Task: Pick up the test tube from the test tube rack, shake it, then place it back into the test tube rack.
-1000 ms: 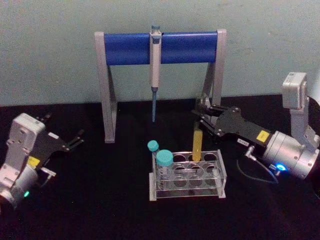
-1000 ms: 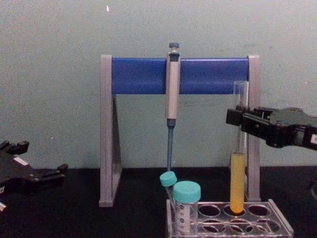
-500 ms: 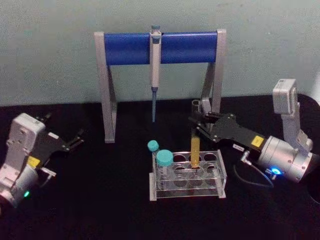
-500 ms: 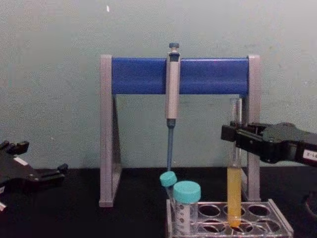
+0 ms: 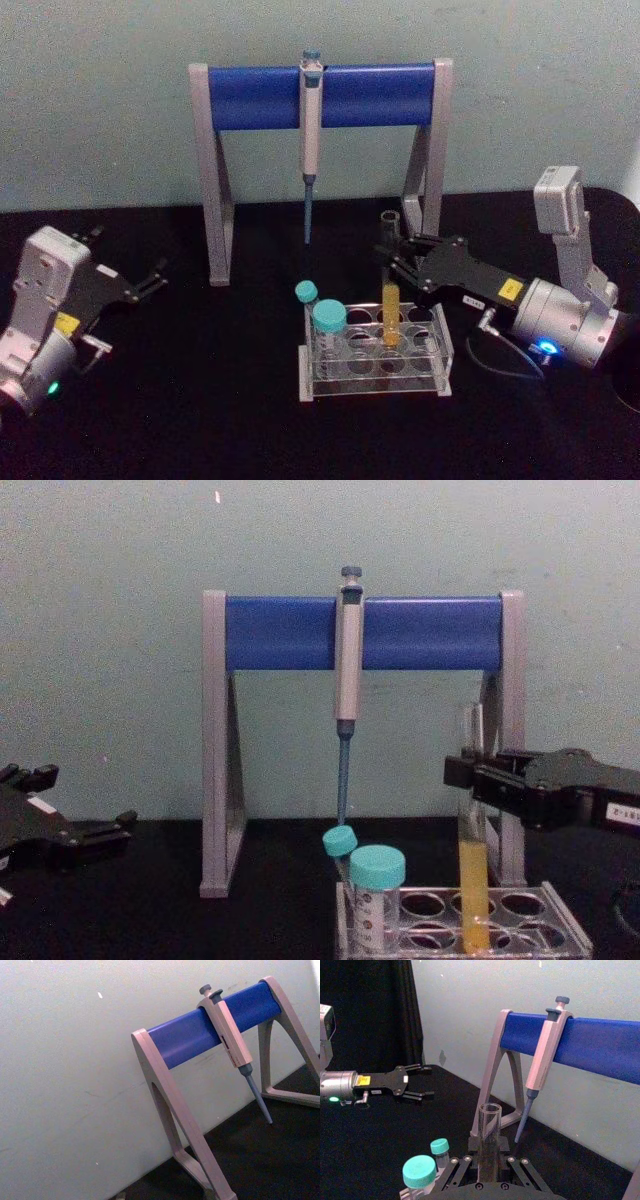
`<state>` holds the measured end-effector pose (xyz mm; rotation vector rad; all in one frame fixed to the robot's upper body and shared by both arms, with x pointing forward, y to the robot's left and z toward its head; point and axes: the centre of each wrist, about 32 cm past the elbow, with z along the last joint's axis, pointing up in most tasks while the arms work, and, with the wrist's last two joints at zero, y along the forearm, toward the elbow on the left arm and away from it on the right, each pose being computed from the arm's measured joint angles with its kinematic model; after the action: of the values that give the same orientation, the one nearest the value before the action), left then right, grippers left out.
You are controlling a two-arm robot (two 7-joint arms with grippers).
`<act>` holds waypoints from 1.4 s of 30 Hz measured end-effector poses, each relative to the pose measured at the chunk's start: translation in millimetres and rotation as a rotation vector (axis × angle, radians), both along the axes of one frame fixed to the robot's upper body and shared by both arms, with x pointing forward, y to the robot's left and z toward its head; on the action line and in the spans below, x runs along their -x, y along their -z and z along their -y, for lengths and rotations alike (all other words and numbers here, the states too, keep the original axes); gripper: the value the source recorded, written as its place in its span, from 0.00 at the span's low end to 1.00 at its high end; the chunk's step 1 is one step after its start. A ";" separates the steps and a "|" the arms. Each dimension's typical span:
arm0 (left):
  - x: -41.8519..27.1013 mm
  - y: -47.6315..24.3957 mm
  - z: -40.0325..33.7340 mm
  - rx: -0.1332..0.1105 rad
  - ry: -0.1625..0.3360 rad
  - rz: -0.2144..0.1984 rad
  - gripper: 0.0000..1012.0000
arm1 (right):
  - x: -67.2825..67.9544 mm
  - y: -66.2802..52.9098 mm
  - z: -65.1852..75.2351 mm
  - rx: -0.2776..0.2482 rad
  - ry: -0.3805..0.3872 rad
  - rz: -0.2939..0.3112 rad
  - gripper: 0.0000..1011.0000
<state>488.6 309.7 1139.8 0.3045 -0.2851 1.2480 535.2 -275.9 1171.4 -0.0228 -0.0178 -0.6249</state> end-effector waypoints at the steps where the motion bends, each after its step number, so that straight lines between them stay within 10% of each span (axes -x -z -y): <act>1: 0.0 0.0 0.0 0.000 0.000 0.000 0.99 | -0.1 0.2 -0.1 0.001 0.000 -0.001 0.23; 42: 0.0 0.0 0.0 0.000 0.000 0.000 0.99 | -3.2 4.1 -2.7 0.035 -0.005 -0.056 0.23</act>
<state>488.6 309.7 1139.8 0.3044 -0.2851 1.2480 538.4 -273.3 1167.2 -0.0744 0.0248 -0.6192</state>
